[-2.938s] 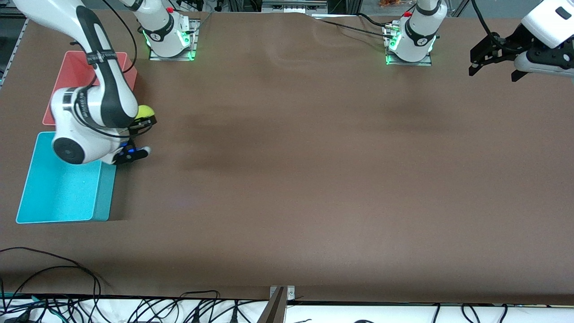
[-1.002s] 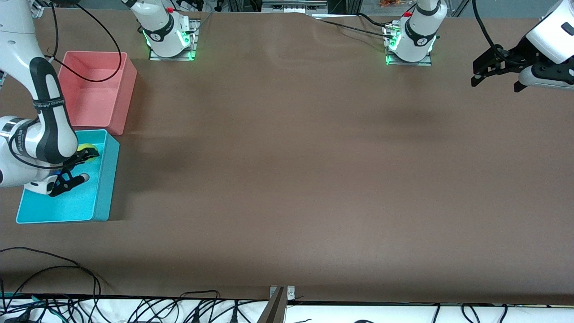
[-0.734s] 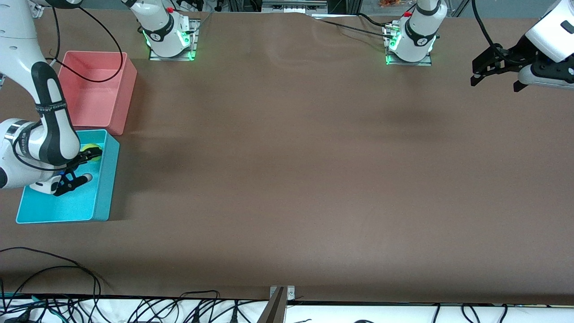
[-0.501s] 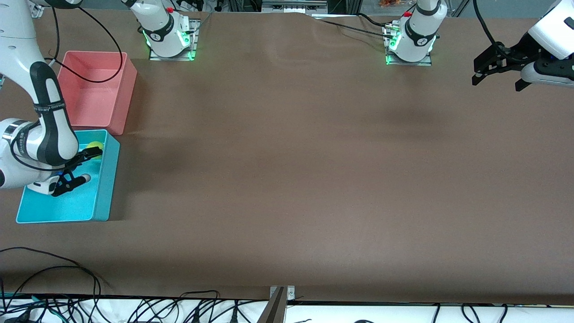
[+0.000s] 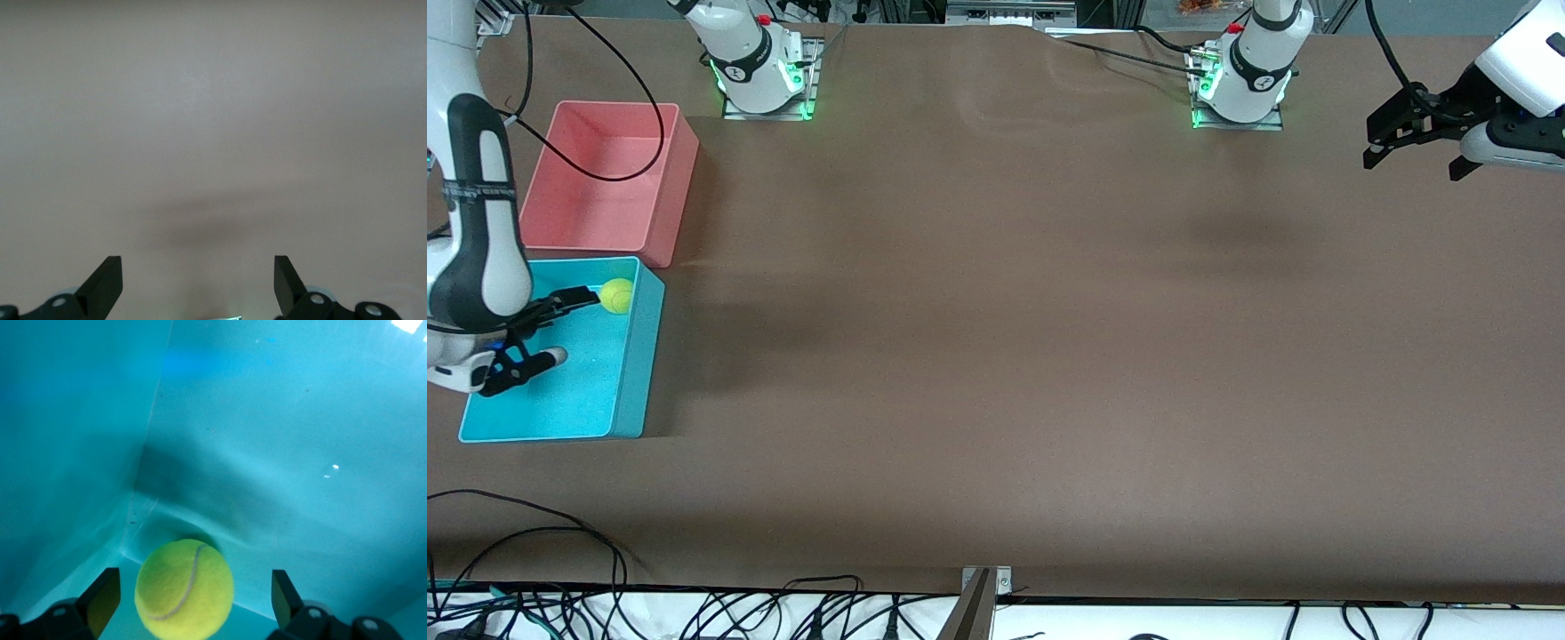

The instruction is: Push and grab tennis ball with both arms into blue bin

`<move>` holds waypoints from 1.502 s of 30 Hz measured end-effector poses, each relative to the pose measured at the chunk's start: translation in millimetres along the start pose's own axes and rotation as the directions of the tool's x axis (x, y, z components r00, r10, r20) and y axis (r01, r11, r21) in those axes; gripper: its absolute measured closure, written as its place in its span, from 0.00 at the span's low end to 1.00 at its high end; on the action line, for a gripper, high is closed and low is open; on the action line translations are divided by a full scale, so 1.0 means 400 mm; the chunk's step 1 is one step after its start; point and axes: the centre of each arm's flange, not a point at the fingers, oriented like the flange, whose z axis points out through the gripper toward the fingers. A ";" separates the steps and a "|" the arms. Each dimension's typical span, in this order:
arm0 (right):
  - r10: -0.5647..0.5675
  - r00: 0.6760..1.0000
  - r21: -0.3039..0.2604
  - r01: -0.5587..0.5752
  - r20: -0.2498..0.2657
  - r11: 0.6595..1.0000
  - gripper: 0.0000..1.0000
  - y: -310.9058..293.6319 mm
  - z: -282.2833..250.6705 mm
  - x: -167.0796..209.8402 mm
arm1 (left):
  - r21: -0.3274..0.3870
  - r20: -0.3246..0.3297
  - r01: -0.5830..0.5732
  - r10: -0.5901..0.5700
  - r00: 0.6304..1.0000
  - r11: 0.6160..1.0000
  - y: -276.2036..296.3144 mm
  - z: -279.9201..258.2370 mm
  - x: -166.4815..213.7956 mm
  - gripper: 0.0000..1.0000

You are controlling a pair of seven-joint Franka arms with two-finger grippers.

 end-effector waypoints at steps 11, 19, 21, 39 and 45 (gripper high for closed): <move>-0.009 1.000 -0.034 0.009 -0.011 0.999 0.00 -0.142 -0.252 -0.041 | 0.000 0.000 0.000 0.000 1.000 1.000 0.000 0.000 0.000 0.00; -0.078 0.991 -0.131 0.063 -0.109 0.989 0.00 -0.286 -0.397 -0.022 | 0.000 0.000 0.000 0.000 1.000 1.000 0.000 0.000 0.000 0.00; -0.095 0.987 -0.155 0.075 -0.128 0.985 0.00 -0.319 -0.424 -0.019 | 0.000 0.000 0.000 0.000 1.000 1.000 0.000 -0.001 0.000 0.00; 0.124 0.938 -0.147 -0.180 -0.325 0.973 0.00 -0.555 -0.626 -0.169 | 0.000 -0.001 0.000 0.000 1.000 1.000 0.000 -0.001 0.000 0.00; 0.292 0.894 -0.057 -0.329 -0.339 0.943 0.00 -0.635 -0.612 -0.198 | 0.000 -0.001 0.000 0.000 1.000 1.000 0.000 -0.001 0.000 0.00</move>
